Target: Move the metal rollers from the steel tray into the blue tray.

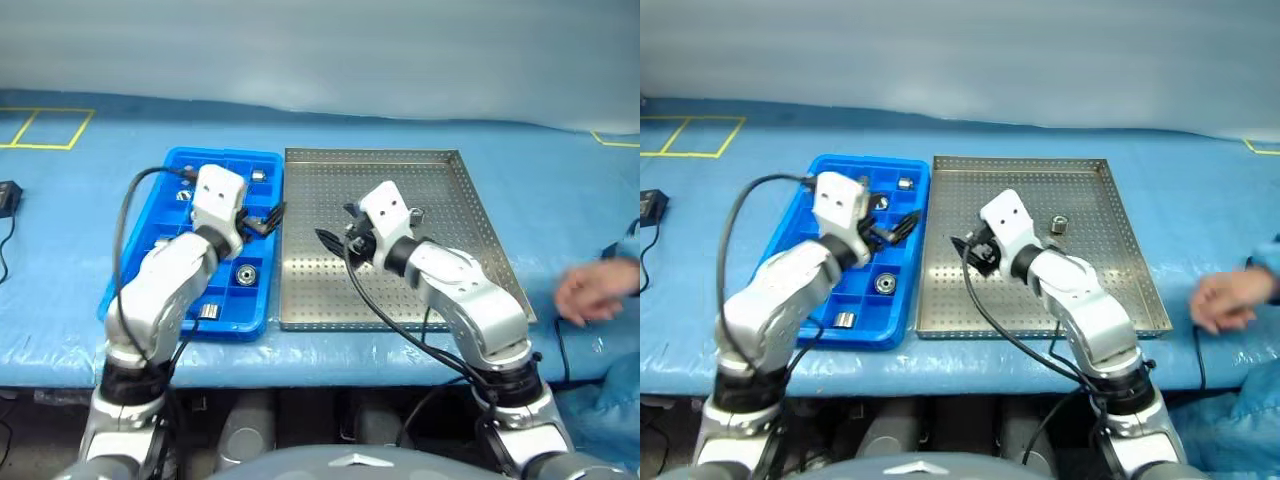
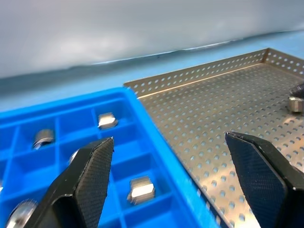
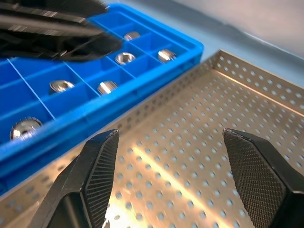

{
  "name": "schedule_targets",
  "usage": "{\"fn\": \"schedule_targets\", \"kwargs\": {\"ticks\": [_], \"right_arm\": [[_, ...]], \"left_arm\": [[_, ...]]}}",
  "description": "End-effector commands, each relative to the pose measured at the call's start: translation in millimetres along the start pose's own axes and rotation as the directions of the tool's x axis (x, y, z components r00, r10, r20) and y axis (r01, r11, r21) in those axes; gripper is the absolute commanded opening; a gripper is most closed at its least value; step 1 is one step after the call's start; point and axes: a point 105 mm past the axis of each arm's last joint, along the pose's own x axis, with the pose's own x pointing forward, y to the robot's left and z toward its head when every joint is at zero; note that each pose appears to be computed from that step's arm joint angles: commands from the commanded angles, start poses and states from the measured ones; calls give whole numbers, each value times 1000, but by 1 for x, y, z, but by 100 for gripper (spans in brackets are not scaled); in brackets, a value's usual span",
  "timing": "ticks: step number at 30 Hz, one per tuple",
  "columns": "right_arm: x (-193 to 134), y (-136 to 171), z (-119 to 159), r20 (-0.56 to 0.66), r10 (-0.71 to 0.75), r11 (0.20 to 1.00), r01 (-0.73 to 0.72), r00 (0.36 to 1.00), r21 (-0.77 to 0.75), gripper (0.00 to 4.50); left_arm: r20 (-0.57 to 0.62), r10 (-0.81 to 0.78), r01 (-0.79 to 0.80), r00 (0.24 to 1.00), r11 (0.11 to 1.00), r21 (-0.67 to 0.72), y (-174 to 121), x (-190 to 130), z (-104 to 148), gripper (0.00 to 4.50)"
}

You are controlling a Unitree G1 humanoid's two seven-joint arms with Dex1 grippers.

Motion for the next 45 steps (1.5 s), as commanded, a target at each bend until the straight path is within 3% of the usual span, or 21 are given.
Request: {"fn": "schedule_targets", "kwargs": {"ticks": [1,7,10,20,29,37,41,45], "right_arm": [[-14,10,10,56,-12,999,14,998,-39,368],[-23,23,1,37,-39,999,40,999,-29,368],[-29,21,-6,8,-88,995,88,996,-39,373],[-41,15,-14,-25,-182,983,181,983,-28,373],[-42,13,-16,-37,-194,981,193,980,-27,373],[-40,15,-17,-41,-178,984,177,983,-31,373],[-38,17,-18,-46,-165,986,164,985,-28,373],[-35,18,-17,-44,-149,988,148,988,-34,373]], "left_arm": [[14,-100,99,995,995,11,-15,36,7,411],[10,-168,169,986,985,-34,-26,82,10,411],[-47,-215,215,975,977,-16,-38,103,-2,448],[-128,-277,275,952,961,-28,-58,126,-26,448],[-157,-370,375,915,927,3,-61,114,-35,448],[-206,-524,538,827,843,17,-69,67,-48,448],[-276,-511,539,814,841,34,-66,47,-65,448],[-313,-477,501,821,866,-5,-66,48,-81,448]]}}
